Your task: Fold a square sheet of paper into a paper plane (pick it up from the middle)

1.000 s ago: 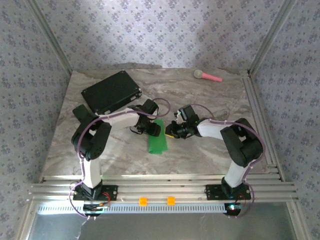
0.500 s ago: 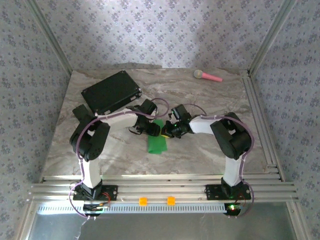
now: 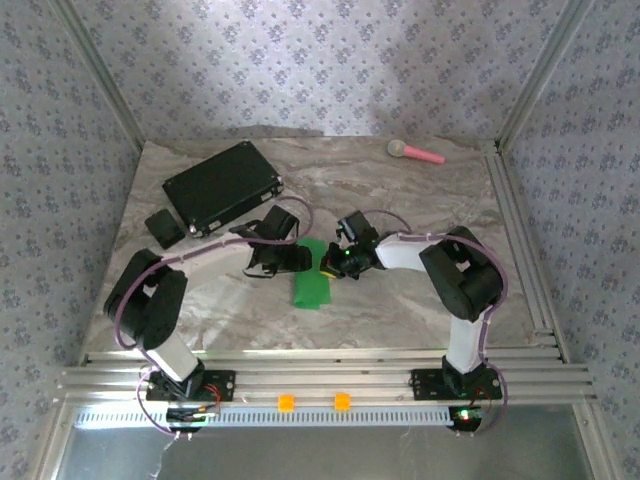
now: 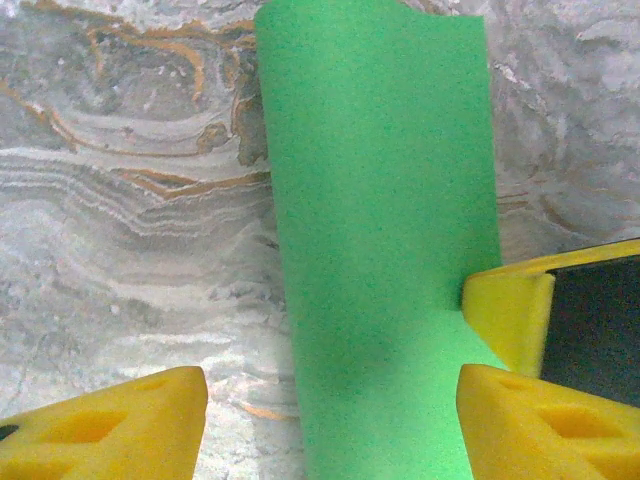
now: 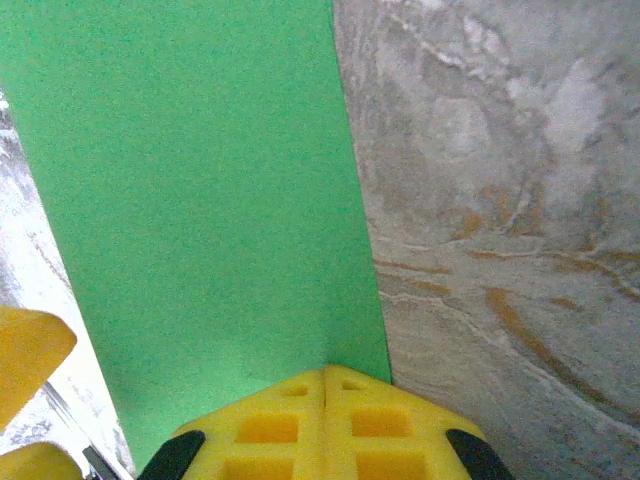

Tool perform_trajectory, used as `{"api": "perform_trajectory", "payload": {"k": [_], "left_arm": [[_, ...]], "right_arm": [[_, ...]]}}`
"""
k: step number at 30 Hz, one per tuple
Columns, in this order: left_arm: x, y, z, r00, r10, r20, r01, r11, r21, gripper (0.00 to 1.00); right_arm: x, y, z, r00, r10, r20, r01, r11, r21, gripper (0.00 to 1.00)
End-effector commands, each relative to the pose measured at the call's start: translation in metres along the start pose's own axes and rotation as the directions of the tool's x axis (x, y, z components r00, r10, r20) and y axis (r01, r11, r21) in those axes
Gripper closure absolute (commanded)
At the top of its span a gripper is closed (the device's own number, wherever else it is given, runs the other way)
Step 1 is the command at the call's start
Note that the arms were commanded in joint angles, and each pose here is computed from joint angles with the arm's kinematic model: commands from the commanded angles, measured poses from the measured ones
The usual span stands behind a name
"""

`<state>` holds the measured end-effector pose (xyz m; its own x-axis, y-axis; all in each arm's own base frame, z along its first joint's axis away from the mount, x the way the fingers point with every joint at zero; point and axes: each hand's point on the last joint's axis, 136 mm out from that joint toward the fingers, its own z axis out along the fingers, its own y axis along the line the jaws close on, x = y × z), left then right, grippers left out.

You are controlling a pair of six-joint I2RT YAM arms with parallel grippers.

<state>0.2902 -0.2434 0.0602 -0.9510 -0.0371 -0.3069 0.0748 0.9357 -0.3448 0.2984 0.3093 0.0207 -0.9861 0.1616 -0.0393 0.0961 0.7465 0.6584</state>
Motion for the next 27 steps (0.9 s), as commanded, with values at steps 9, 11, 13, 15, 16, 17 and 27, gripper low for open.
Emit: {"api": "perform_trajectory", "payload": {"k": [9, 11, 13, 15, 16, 17, 27], "left_arm": [[-0.006, -0.022, 0.014, 1.0, 0.018, -0.003, -0.018, 0.996, 0.092, 0.34], [-0.007, -0.021, 0.018, 0.999, 0.031, -0.015, -0.03, 0.997, 0.076, 0.37], [-0.005, -0.018, 0.023, 0.999, 0.04, -0.034, -0.038, 0.998, 0.051, 0.37], [-0.004, -0.017, 0.027, 0.998, 0.049, -0.046, -0.047, 0.998, 0.048, 0.39], [-0.003, -0.017, 0.029, 0.997, 0.053, -0.05, -0.05, 0.997, 0.051, 0.4], [-0.003, -0.018, 0.029, 0.997, 0.058, -0.051, -0.055, 0.997, 0.055, 0.4], [0.006, 0.0, 0.028, 0.981, 0.167, -0.101, -0.17, 0.985, -0.02, 0.52]], "right_arm": [[0.018, -0.037, 0.003, 0.995, 0.092, -0.033, -0.088, 0.991, 0.1, 0.96], [0.017, -0.035, 0.002, 0.995, 0.091, -0.032, -0.087, 0.992, 0.089, 0.95], [0.016, -0.033, 0.001, 0.996, 0.089, -0.031, -0.087, 0.994, 0.072, 0.94], [0.015, -0.028, 0.001, 0.996, 0.082, -0.032, -0.08, 0.996, 0.05, 0.93], [0.014, -0.025, 0.001, 0.997, 0.074, -0.034, -0.073, 0.997, 0.035, 0.92], [0.013, -0.023, 0.0, 0.997, 0.072, -0.035, -0.071, 0.997, 0.028, 0.92], [-0.02, 0.012, -0.05, 0.997, -0.011, 0.079, 0.02, 0.994, -0.109, 0.76]]}}
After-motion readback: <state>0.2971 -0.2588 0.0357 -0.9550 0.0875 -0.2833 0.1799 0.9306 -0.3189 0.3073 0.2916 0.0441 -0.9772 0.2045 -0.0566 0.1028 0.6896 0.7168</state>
